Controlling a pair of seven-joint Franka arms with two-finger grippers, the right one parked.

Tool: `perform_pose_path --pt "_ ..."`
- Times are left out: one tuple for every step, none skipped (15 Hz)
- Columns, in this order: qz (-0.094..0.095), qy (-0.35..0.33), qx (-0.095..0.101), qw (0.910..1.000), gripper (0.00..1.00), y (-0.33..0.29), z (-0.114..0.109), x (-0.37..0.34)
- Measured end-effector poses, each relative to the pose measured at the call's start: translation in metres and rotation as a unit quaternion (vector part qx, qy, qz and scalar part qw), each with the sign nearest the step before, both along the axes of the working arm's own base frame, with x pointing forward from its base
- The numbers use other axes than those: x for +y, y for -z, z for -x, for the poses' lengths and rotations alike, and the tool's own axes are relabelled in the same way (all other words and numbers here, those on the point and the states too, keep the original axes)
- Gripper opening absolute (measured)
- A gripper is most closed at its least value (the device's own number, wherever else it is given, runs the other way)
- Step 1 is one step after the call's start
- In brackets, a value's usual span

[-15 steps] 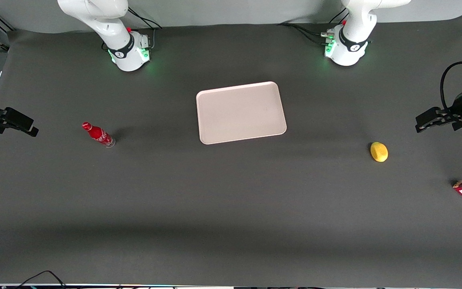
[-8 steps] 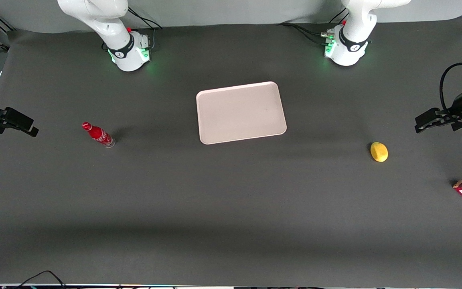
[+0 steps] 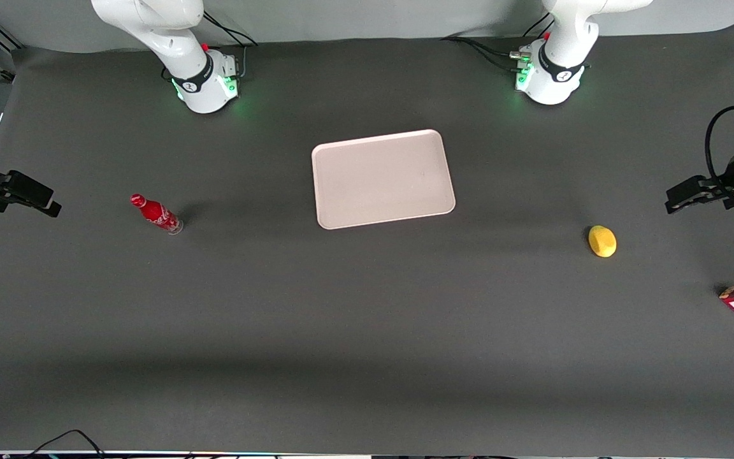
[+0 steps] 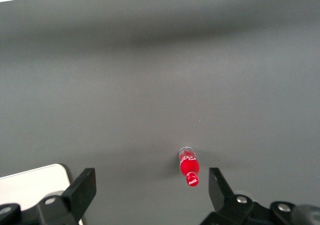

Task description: Place red cookie box on tray

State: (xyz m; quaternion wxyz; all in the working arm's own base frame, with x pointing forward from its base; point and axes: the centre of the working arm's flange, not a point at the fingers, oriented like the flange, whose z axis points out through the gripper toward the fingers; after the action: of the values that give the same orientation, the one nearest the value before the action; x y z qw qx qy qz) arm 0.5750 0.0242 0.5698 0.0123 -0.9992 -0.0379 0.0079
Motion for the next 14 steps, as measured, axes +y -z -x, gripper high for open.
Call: perform_pose_path --pt "-0.001 -0.009 0.001 1.0 1.0 0.002 0.0 0.011" --pt "-0.001 -0.018 0.004 0.9998 1.0 0.005 -0.001 0.023" --pt "-0.001 -0.029 0.007 0.9996 1.0 0.009 -0.001 0.036" --pt "-0.001 -0.041 0.008 0.9991 1.0 0.013 -0.002 0.051" --pt "-0.001 -0.055 0.007 0.9984 1.0 0.018 -0.004 0.069" --pt "-0.001 -0.07 0.005 0.9975 1.0 0.023 -0.007 0.088" --pt "-0.002 -0.083 0.001 0.9965 1.0 0.029 -0.009 0.109" --pt "-0.003 -0.09 -0.004 0.9959 1.0 0.036 -0.013 0.131" --pt "-0.004 -0.093 -0.012 0.9956 1.0 0.044 -0.016 0.15" --pt "-0.006 -0.095 -0.021 0.9952 1.0 0.053 -0.02 0.169" --pt "-0.009 -0.101 -0.03 0.9944 1.0 0.063 -0.023 0.188" --pt "-0.011 -0.109 -0.037 0.9933 1.0 0.074 -0.025 0.205" --pt "-0.014 -0.119 -0.045 0.9918 1.0 0.088 -0.028 0.223" --pt "-0.017 -0.129 -0.054 0.9901 1.0 0.102 -0.03 0.241"
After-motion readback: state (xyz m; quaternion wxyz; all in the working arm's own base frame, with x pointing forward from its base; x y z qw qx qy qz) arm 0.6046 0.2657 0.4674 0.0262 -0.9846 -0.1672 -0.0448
